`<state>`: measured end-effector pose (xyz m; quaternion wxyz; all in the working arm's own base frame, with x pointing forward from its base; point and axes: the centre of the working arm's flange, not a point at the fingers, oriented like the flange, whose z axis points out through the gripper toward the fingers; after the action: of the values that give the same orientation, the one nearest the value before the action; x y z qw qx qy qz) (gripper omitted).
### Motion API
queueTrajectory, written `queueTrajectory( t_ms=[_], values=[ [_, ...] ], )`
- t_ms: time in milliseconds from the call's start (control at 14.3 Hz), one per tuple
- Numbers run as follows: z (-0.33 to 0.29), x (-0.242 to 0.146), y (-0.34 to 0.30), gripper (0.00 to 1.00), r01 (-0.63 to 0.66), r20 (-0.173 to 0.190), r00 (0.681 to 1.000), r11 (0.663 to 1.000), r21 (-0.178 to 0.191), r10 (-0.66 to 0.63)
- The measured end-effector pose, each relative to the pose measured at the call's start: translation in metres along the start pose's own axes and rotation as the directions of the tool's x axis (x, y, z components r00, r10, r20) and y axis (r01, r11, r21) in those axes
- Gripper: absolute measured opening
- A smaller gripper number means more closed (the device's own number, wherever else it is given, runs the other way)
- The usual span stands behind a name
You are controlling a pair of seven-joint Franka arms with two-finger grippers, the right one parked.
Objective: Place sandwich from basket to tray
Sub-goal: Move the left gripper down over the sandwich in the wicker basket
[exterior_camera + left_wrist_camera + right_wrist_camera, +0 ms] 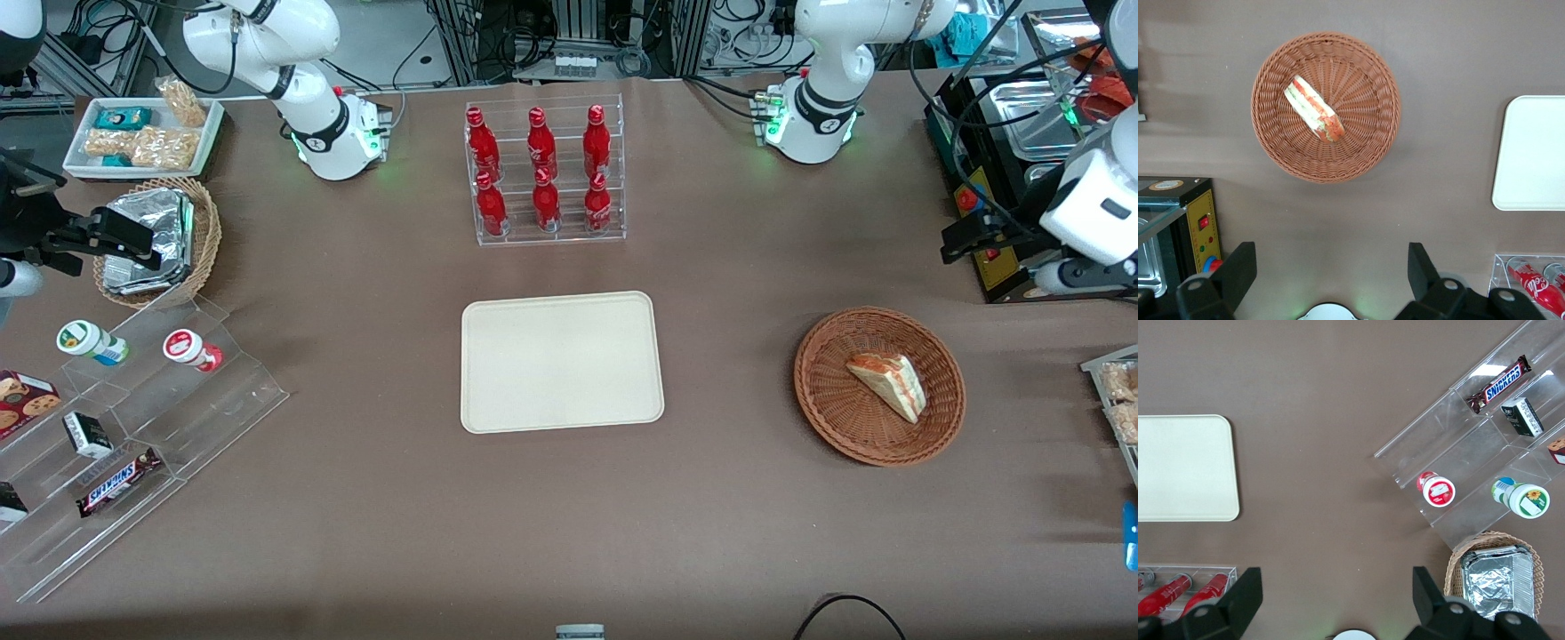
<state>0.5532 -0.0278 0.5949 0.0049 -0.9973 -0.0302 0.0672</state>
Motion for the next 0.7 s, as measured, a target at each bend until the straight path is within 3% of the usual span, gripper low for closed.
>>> queueTrajectory(
  t_ms=[210,420,700],
  values=[
    [0.047,0.026,-0.009,1.00,0.018,0.040,0.999,1.000,0.004,-0.019],
    [0.114,0.055,-0.020,1.00,0.034,0.000,0.999,0.999,0.019,-0.034],
    [0.207,0.071,-0.042,1.00,0.068,-0.065,0.996,0.998,0.006,-0.067]
  ],
)
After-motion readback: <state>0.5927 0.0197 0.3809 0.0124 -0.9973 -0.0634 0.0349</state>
